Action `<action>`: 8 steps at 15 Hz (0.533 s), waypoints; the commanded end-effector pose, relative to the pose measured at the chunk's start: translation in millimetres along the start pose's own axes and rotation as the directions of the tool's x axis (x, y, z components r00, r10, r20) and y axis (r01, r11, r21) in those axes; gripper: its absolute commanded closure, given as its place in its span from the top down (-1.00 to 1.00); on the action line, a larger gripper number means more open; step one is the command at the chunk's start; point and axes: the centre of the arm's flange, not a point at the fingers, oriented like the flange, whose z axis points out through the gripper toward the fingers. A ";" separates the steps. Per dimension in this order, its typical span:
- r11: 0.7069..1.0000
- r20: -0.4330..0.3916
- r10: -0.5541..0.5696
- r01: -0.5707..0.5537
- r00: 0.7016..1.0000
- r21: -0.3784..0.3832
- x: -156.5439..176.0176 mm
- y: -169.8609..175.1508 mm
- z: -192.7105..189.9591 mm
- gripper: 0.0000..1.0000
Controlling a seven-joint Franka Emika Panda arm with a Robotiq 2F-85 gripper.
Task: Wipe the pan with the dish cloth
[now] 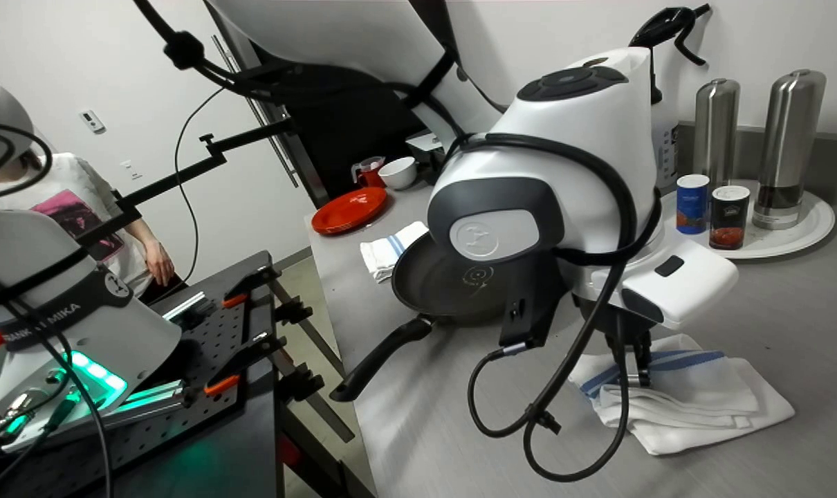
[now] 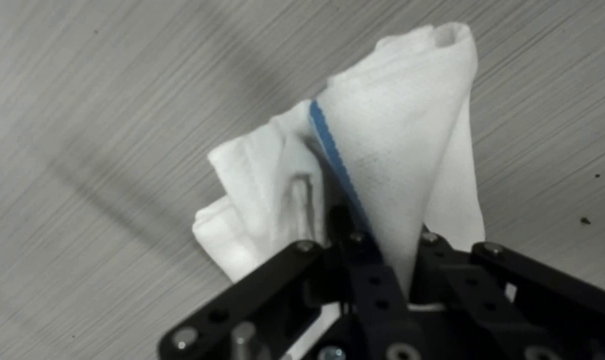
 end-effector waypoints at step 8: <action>0.997 0.029 -0.071 0.071 0.997 0.011 -8.7 -8.3 -21.2 -0.94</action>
